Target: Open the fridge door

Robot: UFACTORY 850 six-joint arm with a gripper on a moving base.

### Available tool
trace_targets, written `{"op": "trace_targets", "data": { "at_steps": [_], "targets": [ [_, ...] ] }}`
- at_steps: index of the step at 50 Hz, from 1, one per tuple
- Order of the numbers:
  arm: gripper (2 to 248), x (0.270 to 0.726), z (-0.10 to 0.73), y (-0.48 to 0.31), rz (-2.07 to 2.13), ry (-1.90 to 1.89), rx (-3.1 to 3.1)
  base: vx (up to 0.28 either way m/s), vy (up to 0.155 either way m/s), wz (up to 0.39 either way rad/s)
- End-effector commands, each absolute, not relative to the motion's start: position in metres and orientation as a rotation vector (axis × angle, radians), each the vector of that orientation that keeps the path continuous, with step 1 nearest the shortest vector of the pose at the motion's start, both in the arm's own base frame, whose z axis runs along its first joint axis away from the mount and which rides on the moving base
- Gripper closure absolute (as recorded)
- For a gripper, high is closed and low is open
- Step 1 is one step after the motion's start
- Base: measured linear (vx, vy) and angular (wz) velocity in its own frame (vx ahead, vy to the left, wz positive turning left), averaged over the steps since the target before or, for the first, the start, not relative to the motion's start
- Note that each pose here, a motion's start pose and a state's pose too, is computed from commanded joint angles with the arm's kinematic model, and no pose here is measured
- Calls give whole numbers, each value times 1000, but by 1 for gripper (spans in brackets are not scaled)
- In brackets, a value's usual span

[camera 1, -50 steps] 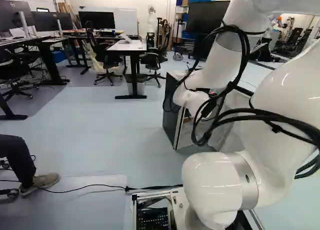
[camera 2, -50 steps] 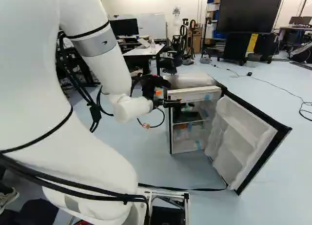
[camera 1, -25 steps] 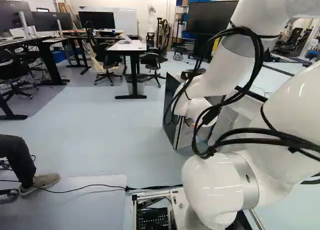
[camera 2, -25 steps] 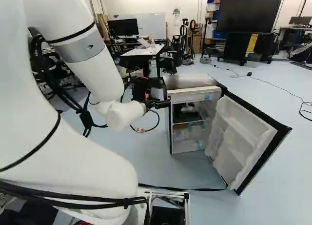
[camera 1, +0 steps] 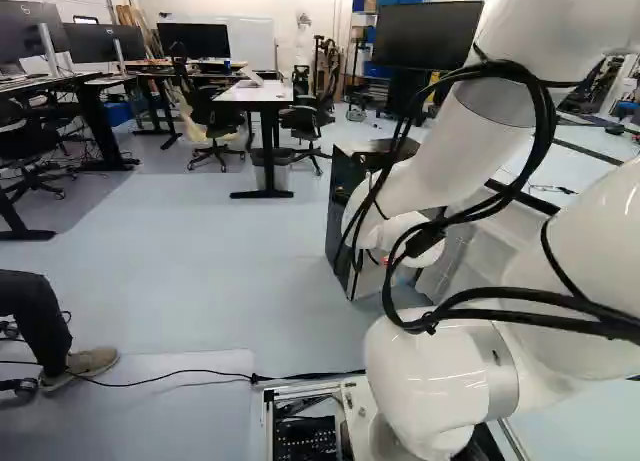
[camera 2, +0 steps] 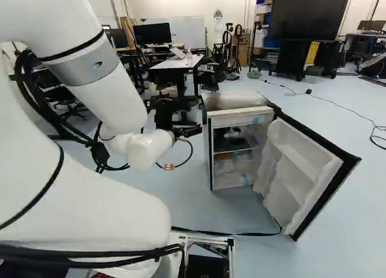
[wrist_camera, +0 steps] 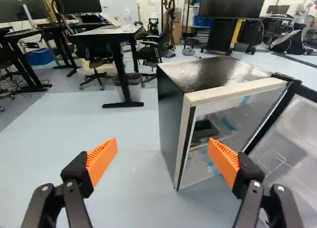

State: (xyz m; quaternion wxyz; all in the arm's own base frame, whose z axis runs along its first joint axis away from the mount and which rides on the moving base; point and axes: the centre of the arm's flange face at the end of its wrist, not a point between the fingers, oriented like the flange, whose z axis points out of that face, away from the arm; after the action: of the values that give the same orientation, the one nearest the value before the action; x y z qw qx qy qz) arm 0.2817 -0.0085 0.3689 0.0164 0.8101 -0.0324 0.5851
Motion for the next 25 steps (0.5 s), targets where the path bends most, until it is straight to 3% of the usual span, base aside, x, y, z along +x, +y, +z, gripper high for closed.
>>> {"op": "trace_targets", "data": {
  "at_steps": [25],
  "targets": [
    [3, 271, 366, -1, 1824, -7, 2555, 0, 0, 0]
  ]
}}
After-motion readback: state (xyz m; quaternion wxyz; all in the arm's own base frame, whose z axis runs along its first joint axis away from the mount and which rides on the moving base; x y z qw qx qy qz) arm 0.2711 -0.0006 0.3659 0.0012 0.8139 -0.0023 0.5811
